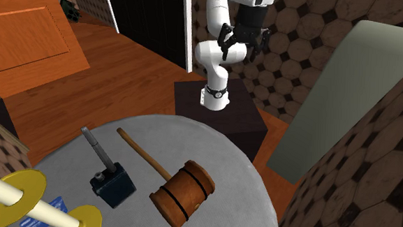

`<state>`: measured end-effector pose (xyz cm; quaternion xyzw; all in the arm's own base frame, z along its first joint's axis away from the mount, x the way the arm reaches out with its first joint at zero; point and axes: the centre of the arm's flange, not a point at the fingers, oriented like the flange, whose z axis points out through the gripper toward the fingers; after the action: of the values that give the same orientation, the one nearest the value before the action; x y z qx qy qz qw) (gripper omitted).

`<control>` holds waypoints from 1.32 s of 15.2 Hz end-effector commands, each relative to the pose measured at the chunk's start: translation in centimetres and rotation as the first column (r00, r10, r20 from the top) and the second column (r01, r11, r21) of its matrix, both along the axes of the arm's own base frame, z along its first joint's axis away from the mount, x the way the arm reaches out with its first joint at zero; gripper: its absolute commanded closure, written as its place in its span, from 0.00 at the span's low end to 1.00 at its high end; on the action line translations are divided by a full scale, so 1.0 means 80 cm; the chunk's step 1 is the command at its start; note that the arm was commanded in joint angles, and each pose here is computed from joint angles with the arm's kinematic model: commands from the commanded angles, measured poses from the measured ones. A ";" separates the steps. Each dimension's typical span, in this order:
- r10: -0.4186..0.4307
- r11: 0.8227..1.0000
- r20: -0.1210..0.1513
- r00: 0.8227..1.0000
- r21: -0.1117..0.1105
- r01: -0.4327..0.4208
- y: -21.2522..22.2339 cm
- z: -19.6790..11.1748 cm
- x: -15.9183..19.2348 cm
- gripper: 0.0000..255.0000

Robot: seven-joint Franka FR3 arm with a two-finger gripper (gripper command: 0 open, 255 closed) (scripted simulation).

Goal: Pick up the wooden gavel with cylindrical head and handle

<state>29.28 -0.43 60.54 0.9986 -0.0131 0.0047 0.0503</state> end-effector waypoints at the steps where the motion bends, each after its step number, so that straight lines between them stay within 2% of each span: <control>1: 0.000 1.000 0.000 1.000 0.000 0.000 0.000 0.000 0.000 0.00; 5: 0.094 0.995 -0.002 0.996 0.015 -0.094 -0.063 -0.016 0.022 0.00; 10: 0.210 0.977 -0.002 0.978 0.035 -0.210 -0.137 -0.038 0.058 0.00; 15: 0.323 0.945 0.000 0.946 0.054 -0.323 -0.206 -0.062 0.103 0.00; 20: 0.432 0.899 0.004 0.902 0.073 -0.431 -0.269 -0.086 0.155 0.00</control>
<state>40.87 -20.73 53.95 0.9807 0.1947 0.0087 0.0127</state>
